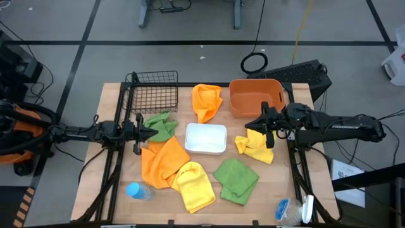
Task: Sort microfiber towel by color & place in baskets
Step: Put the top yellow microfiber towel into the white bin
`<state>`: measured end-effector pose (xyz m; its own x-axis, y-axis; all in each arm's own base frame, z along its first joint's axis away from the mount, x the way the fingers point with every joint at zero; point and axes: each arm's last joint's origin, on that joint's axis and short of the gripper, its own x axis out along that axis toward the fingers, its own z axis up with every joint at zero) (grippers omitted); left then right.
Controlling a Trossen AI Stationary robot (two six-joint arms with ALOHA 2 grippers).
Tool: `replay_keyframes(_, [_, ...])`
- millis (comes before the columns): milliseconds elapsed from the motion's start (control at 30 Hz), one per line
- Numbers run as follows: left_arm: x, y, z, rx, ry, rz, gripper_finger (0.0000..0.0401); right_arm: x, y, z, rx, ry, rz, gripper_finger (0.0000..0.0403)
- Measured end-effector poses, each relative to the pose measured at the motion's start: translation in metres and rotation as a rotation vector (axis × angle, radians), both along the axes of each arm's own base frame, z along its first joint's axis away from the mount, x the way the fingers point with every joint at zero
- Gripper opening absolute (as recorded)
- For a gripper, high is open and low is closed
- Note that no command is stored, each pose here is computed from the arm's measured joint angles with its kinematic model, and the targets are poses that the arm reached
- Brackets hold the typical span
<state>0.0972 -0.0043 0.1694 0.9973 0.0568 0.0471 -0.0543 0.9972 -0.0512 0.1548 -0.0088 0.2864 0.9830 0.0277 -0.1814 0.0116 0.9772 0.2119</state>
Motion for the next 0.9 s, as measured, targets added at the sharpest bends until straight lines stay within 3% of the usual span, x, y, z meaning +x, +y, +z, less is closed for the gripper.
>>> replay_keyframes(433, [-0.001,0.001,0.005,-0.032,-0.026,0.02,0.0018,0.007,0.0,-0.008,0.004,0.063,0.002,0.0])
replay_keyframes(700, [-0.006,0.001,0.03,-0.064,-0.097,0.017,0.0018,0.016,-0.001,-0.017,0.009,0.132,0.0,0.0])
replay_keyframes(900, [-0.005,0.002,0.045,-0.107,-0.07,0.049,0.0018,0.024,-0.002,-0.025,0.013,0.18,0.0,0.0])
